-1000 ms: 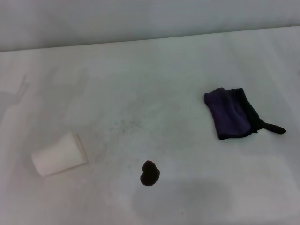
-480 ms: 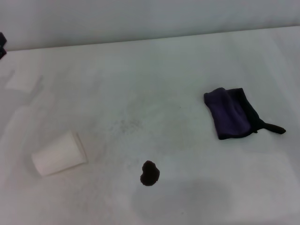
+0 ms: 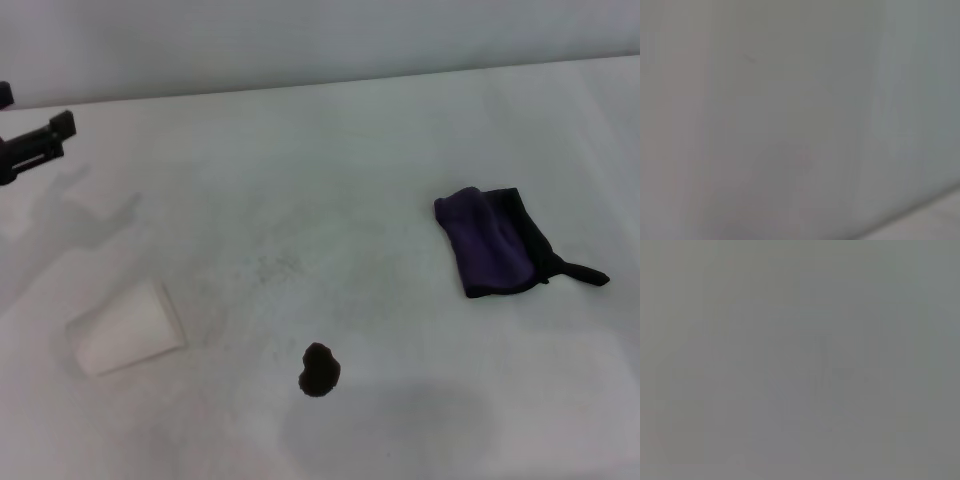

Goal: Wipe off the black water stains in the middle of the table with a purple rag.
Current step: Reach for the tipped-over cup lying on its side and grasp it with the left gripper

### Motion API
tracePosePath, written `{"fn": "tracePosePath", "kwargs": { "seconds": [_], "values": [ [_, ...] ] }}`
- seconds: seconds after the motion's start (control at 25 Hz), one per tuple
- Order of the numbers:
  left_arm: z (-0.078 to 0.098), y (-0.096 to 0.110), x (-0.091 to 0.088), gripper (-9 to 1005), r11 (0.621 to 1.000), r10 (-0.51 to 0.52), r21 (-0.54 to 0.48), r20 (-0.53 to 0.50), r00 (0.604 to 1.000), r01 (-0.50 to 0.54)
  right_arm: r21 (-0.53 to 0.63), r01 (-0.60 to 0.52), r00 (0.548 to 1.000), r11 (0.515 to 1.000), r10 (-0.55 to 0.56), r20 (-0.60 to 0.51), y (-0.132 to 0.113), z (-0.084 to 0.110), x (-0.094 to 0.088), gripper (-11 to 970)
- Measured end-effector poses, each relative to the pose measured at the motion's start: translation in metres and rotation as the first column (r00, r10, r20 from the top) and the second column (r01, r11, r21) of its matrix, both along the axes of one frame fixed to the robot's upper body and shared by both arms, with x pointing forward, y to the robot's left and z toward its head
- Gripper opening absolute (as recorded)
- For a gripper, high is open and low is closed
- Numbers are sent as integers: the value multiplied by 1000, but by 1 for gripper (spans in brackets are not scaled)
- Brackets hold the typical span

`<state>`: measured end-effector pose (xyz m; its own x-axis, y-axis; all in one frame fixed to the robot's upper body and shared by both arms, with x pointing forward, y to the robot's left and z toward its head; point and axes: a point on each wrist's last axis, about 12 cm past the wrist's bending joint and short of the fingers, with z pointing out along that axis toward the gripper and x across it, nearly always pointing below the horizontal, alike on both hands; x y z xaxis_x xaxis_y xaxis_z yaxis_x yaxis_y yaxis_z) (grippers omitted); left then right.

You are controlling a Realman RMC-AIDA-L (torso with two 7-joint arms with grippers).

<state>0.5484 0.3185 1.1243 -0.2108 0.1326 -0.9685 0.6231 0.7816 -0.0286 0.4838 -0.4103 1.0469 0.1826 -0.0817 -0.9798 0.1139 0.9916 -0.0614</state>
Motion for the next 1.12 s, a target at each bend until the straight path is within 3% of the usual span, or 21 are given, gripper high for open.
{"fn": "tracePosePath", "kwargs": {
  "seconds": [0.2, 0.4, 0.72, 1.12],
  "values": [
    [31, 4, -7, 887, 984, -125, 116, -88, 988, 134, 19, -17, 1000, 1000, 17, -1, 9, -2, 5, 868],
    [49, 12, -14, 888, 943, -225, 209, -173, 959, 259, 31, -38, 999, 999, 37, 12, 16, -1, 10, 868],
    [50, 14, -11, 888, 853, -249, 333, -417, 874, 402, 39, -48, 999, 998, 47, 20, 20, 2, 17, 868],
    [51, -1, -4, 887, 753, -329, 445, -383, 863, 485, 65, -32, 999, 997, 31, 21, 21, -1, 16, 869]
  ]
}}
